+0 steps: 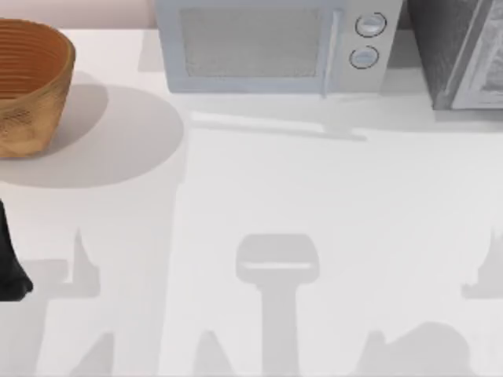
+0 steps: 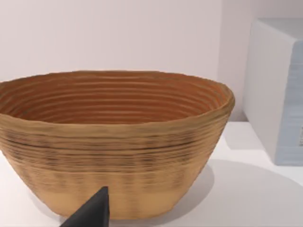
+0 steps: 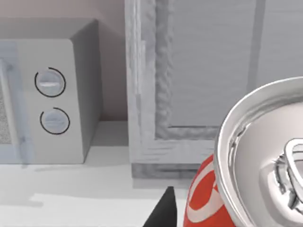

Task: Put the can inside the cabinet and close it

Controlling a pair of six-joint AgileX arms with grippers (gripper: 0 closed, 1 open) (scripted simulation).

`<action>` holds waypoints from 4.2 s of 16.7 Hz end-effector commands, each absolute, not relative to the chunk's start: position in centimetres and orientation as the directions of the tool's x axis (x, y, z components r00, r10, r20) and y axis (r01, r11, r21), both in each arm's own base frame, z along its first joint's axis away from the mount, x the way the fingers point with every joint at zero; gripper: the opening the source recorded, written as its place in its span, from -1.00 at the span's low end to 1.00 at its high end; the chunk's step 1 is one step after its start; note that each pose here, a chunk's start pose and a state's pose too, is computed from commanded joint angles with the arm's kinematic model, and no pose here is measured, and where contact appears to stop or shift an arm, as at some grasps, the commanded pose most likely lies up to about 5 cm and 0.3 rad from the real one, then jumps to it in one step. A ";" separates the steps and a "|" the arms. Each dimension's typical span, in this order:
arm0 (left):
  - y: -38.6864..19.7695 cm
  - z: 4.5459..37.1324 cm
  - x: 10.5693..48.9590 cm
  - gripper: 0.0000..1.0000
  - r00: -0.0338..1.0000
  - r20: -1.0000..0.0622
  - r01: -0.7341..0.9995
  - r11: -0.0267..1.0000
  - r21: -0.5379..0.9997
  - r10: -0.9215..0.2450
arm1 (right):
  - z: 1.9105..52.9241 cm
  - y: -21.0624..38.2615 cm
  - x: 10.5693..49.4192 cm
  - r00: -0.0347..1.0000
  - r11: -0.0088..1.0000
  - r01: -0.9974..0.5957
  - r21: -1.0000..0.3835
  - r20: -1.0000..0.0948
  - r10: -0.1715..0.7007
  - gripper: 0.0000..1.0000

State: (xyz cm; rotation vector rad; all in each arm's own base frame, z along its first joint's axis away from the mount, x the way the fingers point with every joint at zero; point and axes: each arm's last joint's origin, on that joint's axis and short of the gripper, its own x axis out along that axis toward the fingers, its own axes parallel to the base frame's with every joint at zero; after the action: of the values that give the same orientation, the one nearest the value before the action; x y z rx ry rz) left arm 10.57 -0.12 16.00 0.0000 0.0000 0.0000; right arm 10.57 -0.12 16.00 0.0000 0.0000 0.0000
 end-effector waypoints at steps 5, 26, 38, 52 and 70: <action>-0.1 16.0 10.6 1.00 1.000 0.000 0.000 1.000 0.000 0.000 | 16.3 -0.1 10.6 1.000 1.000 -0.002 0.002 -0.002 0.002 -1.00; -0.1 16.0 10.6 1.00 1.000 0.000 0.000 1.000 0.000 0.000 | 49.3 3.9 23.4 1.000 1.000 0.000 0.001 -0.004 0.000 -1.00; -0.1 16.0 10.6 1.00 1.000 0.000 0.000 1.000 0.000 0.000 | 51.2 4.7 26.5 1.000 1.000 0.002 0.002 -0.010 -0.002 -1.00; -0.1 16.0 10.6 1.00 1.000 0.000 0.000 1.000 0.000 0.000 | 53.7 4.6 39.5 1.000 1.000 0.001 0.005 0.012 -0.001 -1.00; -0.1 16.0 10.6 1.00 1.000 0.000 0.000 1.000 0.000 0.000 | 53.0 4.5 40.6 1.000 1.000 0.000 0.004 0.001 0.000 0.66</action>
State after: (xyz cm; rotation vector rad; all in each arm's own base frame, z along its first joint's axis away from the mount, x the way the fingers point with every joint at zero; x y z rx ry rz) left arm 10.57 -0.12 16.00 0.0000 0.0000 0.0000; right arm 40.58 4.49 53.04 0.0039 -0.0006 -0.0005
